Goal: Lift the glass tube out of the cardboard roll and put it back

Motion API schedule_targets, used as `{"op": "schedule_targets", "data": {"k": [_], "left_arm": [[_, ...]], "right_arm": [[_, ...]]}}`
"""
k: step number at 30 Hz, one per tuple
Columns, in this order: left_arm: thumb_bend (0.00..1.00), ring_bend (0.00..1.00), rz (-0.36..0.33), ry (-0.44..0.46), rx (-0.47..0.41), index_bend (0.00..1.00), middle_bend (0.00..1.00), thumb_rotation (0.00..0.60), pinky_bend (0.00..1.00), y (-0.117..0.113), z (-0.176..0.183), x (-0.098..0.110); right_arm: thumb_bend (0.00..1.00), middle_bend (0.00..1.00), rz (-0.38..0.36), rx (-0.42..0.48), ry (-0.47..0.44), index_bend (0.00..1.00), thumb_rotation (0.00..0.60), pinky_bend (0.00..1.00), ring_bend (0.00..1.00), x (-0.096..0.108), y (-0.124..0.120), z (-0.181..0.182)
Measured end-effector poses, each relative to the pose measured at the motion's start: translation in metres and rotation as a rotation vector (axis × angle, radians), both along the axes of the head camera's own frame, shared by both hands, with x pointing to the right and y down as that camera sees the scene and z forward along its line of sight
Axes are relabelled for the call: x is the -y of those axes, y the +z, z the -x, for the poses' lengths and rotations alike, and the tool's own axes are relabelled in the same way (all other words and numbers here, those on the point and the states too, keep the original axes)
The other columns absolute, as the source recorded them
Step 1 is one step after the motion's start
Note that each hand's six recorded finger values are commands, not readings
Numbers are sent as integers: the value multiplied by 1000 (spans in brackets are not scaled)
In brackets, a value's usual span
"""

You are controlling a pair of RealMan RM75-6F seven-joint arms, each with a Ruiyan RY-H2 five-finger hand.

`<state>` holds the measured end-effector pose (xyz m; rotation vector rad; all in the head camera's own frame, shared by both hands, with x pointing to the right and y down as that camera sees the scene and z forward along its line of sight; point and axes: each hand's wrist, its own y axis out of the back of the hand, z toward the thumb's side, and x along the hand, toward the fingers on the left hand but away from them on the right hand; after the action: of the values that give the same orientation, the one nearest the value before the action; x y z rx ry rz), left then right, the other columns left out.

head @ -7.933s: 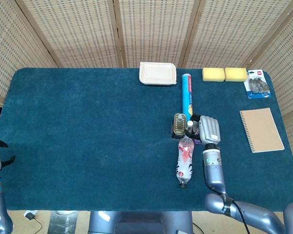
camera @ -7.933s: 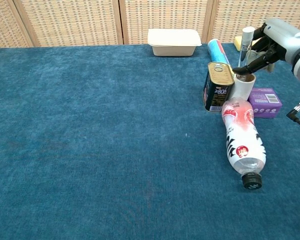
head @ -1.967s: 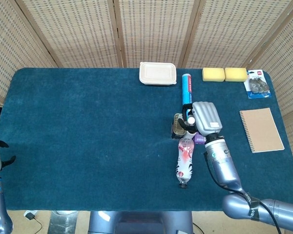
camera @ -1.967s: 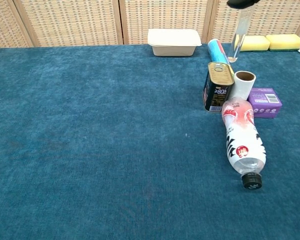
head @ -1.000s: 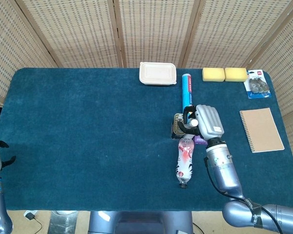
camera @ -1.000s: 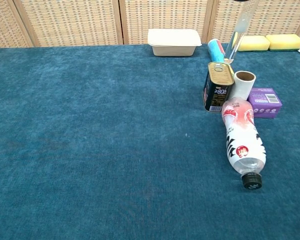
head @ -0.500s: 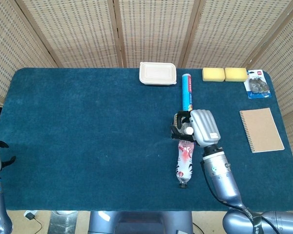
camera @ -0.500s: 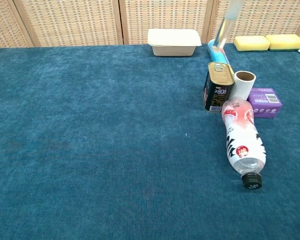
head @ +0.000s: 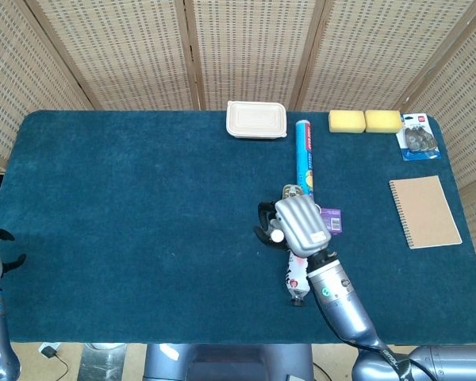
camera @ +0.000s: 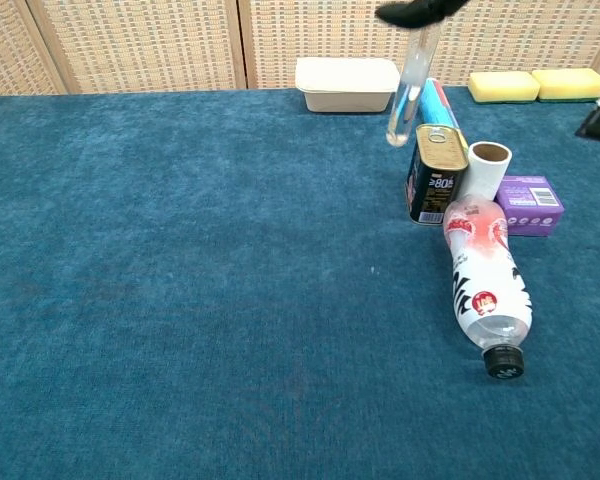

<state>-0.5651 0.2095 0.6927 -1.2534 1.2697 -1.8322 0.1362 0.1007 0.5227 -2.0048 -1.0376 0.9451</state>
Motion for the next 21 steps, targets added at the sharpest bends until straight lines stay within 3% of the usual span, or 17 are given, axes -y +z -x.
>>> {"op": "schedule_targets", "data": {"k": [5,11,16,21], "left_arm": [[154,244,-3,-1,-3,474,434,600,331,-1,0,-1],[154,244,-1,1,0,474,434,600,331,0,0,0],[154,244,-2,0,-3,475,434,600,331,0,0,0],[153,244,-1,0,1,475,434,600,331,0,0,0]], "right_arm": [[399,974,-63,-30,-15,799,600,923,1000,5,-3,9],[395,975,32,-8,45,802,600,927,1000,7,15,6],[396,977,-37,7,63,803,600,927,1000,23,6,10],[394,977,-34,-10,39,803,600,927,1000,23,8,12]]}}
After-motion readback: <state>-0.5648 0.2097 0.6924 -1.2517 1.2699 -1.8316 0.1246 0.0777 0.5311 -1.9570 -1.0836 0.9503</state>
